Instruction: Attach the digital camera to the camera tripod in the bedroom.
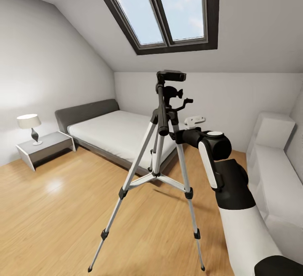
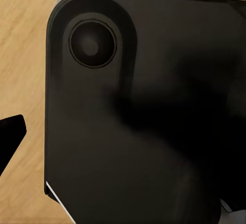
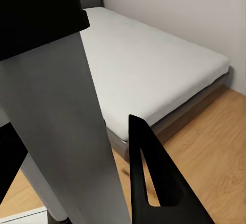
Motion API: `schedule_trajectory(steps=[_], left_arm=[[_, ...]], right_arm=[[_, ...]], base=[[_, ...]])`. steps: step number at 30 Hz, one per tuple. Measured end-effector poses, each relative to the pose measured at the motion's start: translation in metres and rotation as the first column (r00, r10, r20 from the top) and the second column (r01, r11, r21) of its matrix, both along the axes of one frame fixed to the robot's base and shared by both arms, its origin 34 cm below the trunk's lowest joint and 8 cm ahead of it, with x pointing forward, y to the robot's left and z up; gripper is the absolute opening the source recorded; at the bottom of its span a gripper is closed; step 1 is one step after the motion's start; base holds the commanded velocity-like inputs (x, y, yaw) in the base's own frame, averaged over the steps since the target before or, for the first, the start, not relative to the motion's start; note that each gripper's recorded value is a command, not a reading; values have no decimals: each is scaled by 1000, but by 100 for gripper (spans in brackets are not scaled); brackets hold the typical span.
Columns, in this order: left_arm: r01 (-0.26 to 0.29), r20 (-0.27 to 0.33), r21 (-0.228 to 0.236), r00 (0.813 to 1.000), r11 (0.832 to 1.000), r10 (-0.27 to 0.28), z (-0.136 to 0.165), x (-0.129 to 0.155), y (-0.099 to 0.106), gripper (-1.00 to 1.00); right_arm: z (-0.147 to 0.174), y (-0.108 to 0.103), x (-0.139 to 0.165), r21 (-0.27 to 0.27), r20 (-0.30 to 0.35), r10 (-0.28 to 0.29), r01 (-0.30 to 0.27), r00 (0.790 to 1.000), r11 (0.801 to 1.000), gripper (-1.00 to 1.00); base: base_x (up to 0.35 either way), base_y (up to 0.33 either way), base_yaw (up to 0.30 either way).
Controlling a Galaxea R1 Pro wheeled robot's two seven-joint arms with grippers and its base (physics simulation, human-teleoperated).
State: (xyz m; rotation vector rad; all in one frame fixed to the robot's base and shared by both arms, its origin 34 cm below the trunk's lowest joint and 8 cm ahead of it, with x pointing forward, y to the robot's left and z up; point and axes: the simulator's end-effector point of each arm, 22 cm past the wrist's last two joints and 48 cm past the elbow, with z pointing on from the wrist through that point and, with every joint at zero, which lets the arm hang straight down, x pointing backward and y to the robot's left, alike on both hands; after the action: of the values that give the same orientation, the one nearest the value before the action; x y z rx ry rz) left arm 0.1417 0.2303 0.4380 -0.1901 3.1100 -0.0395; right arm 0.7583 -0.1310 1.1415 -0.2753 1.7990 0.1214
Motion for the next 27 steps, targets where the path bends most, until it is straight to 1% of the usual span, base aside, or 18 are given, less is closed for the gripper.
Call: schedule_trajectory(steps=[6, 12, 27], left_arm=[[0, 0, 0, 1000, 1000, 0, 0, 0, 0, 100], [0, 0, 0, 1000, 1000, 0, 0, 0, 0, 100], [0, -1, 0, 1000, 1000, 0, 0, 0, 0, 100]], right_arm=[[0, -5, 1, -3, 2, -12, 12, 1000, 1000, -100], [1, -19, 4, -21, 10, -63, 63, 998, 998, -100], [1, -23, 4, -24, 12, -72, 72, 997, 997, -100]], base=[[-1, 0, 0], [0, 0, 0], [0, 0, 0]])
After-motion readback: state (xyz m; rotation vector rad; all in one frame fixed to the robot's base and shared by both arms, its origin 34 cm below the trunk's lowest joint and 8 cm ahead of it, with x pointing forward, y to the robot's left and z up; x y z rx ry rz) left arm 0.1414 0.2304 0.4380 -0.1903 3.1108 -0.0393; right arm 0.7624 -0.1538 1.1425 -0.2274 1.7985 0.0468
